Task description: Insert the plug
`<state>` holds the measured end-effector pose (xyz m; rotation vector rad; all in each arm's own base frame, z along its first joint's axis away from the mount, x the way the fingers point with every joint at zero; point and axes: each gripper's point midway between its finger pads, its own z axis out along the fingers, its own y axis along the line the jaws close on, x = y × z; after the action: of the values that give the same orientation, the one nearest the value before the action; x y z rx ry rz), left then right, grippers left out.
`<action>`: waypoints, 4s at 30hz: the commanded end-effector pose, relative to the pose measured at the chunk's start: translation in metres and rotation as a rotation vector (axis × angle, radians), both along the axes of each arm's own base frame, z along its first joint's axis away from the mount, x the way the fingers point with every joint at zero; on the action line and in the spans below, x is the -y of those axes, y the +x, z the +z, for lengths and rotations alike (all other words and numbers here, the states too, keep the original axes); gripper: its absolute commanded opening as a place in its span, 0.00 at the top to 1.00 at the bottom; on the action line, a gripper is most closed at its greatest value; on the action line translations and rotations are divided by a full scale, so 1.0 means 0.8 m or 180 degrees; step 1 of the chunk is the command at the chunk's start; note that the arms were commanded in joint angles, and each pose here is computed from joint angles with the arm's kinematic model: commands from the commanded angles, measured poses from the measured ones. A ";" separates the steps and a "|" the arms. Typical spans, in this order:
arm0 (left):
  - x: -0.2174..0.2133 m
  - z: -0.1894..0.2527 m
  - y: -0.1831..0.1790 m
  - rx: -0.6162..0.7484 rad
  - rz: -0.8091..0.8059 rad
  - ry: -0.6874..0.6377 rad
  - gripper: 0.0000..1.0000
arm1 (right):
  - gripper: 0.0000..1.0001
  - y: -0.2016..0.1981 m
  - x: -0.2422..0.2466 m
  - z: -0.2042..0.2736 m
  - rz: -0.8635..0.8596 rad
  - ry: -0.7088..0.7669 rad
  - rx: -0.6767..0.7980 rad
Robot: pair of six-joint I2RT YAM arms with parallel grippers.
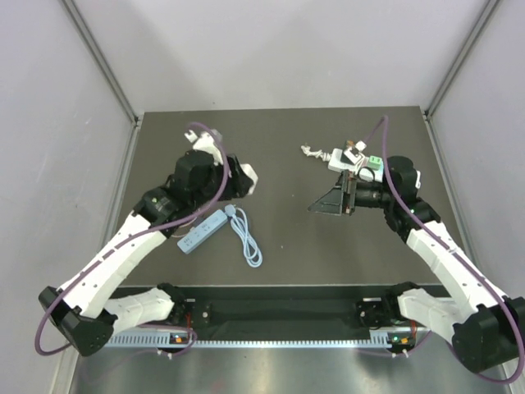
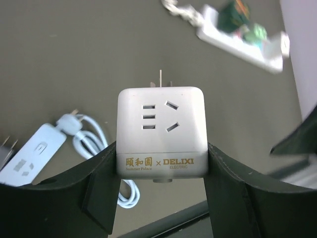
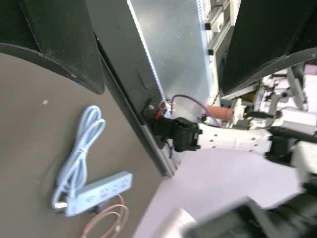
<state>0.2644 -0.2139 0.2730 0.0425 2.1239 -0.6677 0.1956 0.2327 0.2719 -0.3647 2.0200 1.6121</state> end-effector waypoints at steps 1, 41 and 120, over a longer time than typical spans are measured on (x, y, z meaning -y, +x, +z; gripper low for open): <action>-0.052 0.022 0.020 -0.0302 0.1125 -0.0102 1.00 | 0.00 0.017 0.012 -0.012 -0.0222 -0.0314 0.0180; -0.221 -0.181 -0.100 -0.4041 0.2299 0.0144 1.00 | 0.00 -0.013 0.027 0.007 -0.0380 -0.0323 0.0412; -0.236 -0.233 -0.065 -0.4351 0.2001 -0.0110 1.00 | 0.00 -0.008 0.038 -0.001 -0.0481 -0.0568 0.0574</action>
<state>0.2125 -0.0215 0.0916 -1.3996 3.0707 -0.2756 0.1825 0.2049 0.2515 -0.3655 2.0753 1.3045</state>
